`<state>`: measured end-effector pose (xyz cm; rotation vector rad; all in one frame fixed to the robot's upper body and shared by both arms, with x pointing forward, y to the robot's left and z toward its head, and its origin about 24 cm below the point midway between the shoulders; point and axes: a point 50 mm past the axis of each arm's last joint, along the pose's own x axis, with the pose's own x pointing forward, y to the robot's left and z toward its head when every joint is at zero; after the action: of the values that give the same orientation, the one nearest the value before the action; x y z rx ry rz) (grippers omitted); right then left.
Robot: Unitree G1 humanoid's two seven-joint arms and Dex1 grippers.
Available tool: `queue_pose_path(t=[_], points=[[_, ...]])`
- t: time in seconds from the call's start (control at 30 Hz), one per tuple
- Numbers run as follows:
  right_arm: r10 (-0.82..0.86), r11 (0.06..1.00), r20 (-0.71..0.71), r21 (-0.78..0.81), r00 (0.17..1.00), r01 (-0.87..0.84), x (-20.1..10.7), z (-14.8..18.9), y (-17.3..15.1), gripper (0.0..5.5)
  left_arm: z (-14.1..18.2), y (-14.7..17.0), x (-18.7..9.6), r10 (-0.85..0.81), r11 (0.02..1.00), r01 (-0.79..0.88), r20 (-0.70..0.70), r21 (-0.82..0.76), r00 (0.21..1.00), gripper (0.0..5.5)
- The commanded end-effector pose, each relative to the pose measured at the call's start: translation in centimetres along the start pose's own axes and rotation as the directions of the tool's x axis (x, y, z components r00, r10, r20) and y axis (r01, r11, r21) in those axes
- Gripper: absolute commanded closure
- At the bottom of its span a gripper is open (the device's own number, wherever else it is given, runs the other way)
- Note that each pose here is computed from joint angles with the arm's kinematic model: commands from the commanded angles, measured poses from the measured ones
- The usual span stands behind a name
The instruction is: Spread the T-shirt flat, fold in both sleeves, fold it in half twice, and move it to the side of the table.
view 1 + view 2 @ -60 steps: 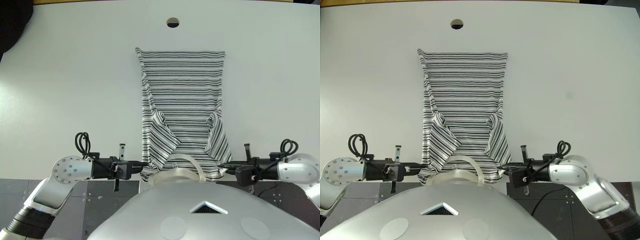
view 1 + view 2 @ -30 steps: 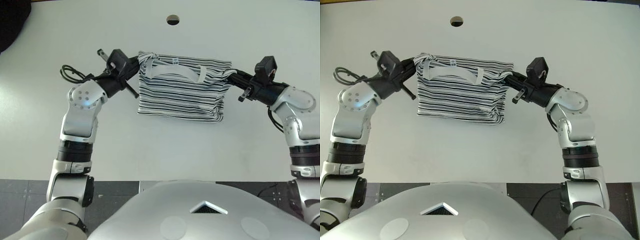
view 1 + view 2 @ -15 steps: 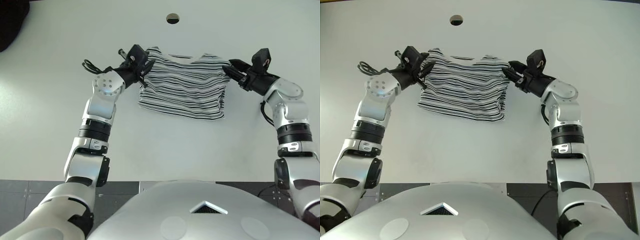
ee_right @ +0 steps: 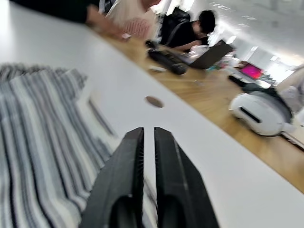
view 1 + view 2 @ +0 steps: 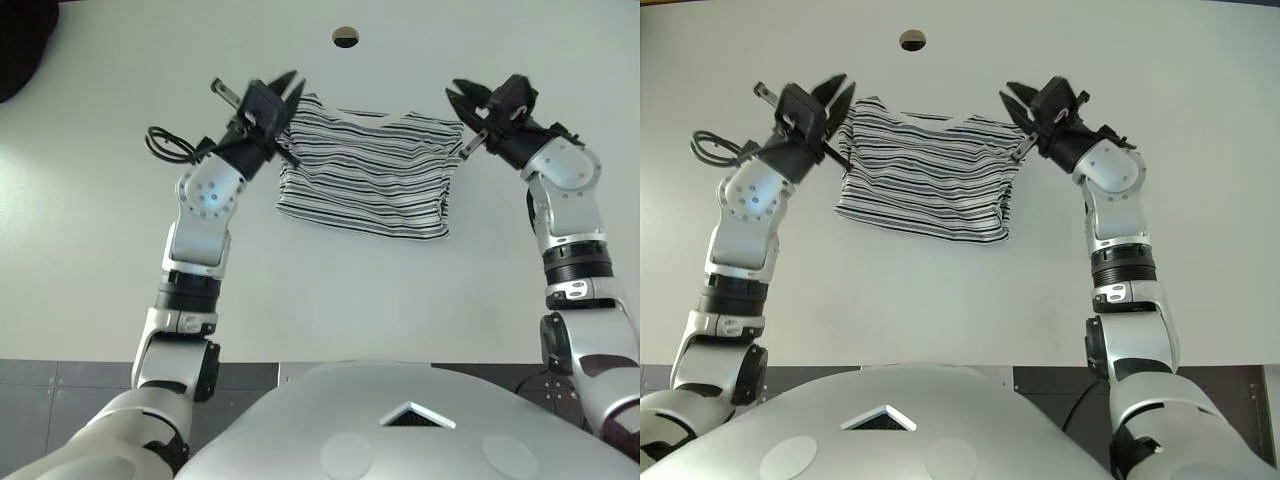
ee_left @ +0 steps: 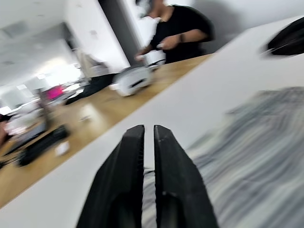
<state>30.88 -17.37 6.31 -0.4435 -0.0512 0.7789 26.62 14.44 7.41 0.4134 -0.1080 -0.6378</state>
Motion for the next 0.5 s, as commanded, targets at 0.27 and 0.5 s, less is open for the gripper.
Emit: queue_pose_path(t=[0.27,0.5], points=[[0.088,0.988,-0.174,-0.107,0.981,-0.108,1.8,-2.3,0.4,5.37,-2.8,-6.3,-4.2,-0.302,0.953,0.292,-0.279,-0.078,0.911,5.37],[0.076,0.969,-0.278,-0.207,0.957,-0.137,2.4,-3.0,-0.8,5.37,-5.1,-4.6,-5.6,-0.336,0.938,0.33,-0.505,-0.106,0.795,5.37]])
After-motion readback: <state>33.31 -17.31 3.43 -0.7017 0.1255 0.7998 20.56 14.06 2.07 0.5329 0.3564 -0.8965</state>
